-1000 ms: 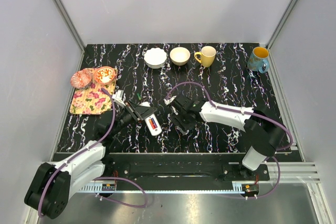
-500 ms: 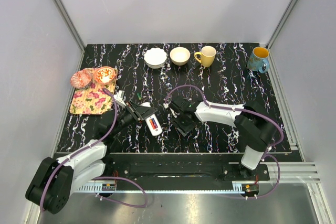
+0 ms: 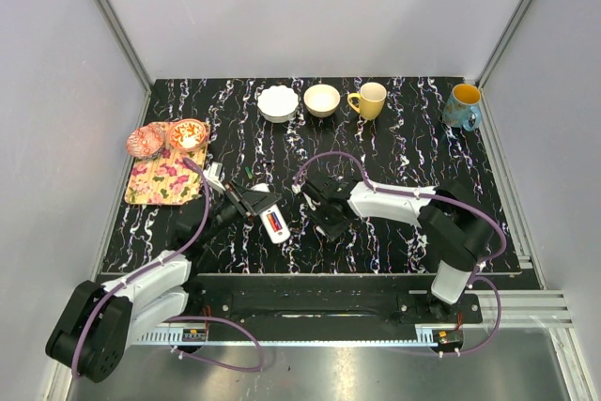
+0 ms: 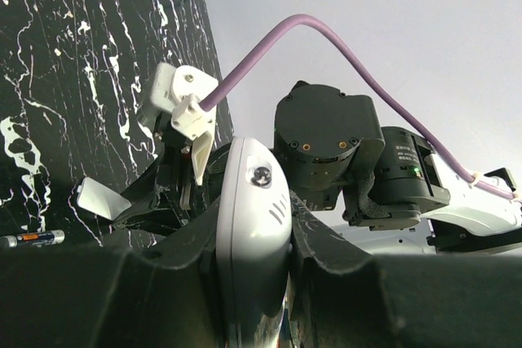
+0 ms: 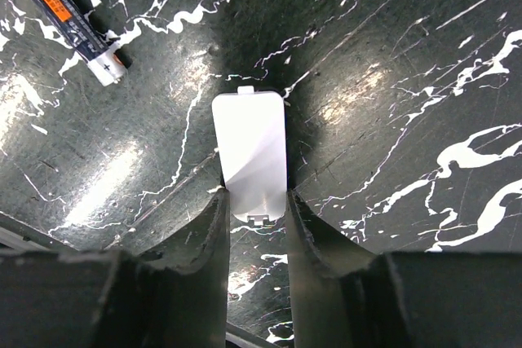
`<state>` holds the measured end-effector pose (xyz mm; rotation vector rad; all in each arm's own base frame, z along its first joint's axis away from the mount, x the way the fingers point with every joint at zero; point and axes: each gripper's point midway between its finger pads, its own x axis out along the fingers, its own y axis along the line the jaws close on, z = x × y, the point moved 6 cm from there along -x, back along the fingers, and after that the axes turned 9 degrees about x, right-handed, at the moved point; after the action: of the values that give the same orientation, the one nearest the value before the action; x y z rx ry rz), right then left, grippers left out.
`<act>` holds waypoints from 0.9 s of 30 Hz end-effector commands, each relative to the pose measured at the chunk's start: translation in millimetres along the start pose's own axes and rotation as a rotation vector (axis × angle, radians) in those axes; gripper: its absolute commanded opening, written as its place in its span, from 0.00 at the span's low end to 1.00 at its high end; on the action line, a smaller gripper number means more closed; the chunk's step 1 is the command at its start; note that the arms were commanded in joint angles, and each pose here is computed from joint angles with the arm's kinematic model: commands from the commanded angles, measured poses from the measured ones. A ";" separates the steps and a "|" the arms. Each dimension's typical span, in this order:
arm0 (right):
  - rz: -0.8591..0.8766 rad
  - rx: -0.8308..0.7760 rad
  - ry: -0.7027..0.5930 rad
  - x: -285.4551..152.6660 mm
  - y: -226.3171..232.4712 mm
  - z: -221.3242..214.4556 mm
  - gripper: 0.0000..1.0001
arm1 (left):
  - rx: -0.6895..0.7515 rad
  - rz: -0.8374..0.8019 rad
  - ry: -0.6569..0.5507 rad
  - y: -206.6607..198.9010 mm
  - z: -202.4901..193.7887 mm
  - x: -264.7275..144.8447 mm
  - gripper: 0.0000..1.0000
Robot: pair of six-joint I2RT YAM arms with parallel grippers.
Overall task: Load the batteries into the remote control
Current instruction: Pick up the battery cover at the center of the board.
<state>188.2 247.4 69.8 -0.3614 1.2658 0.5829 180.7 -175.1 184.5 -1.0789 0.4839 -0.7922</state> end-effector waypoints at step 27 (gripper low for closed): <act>0.148 0.421 -0.249 -183.0 36.8 16.8 0.00 | -0.069 -0.114 -0.107 -21.7 12.8 55.3 0.00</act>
<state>166.7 242.4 233.2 0.1634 1.0765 0.4190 206.5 -207.1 173.0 -1.1622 0.5350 -0.7515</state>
